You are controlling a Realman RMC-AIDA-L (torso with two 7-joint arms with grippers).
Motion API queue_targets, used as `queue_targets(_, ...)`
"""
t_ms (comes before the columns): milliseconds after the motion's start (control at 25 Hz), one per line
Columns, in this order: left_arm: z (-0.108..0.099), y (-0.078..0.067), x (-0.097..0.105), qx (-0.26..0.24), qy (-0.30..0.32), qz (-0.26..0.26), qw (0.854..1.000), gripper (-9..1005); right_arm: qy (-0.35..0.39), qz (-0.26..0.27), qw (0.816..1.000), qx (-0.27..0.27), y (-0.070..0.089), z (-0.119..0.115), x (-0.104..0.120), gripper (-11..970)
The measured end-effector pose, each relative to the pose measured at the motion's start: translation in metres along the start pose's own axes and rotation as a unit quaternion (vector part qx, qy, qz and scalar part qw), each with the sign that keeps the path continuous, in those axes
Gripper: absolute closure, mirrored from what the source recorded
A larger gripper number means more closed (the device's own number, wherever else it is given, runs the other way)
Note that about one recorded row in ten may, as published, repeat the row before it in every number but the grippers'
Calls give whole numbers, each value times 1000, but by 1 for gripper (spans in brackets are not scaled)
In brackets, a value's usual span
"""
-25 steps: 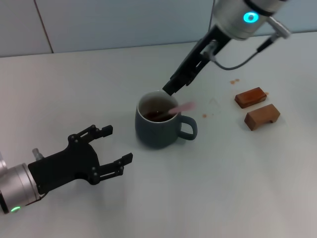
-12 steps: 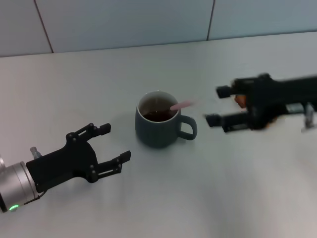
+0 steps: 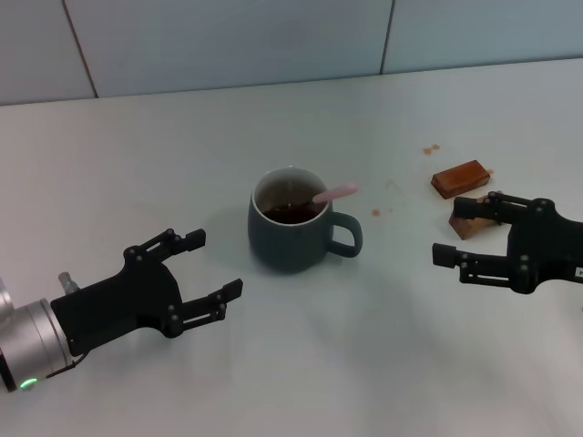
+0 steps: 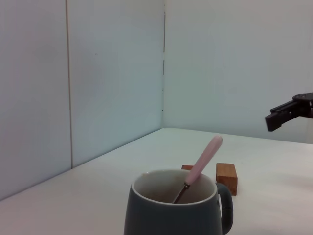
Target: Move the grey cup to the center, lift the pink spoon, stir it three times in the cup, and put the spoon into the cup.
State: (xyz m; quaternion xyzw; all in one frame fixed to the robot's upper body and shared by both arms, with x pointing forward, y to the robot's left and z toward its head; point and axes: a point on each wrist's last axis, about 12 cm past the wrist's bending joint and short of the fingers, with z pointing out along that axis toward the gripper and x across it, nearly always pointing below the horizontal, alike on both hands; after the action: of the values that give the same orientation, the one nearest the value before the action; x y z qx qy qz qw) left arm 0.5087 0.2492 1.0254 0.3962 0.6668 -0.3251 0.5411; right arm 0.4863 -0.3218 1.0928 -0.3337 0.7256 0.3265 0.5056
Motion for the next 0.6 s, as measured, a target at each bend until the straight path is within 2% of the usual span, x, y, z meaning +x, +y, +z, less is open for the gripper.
queue_targets(160, -2, -1, 2, -2, 1, -2, 1000, 141, -8, 5, 1000, 13, -4, -1, 6, 170)
queue_targets(600, -2, -2, 3, -4, 0, -2, 1000, 141, -12, 8, 1000, 15, -5, 2, 7, 171)
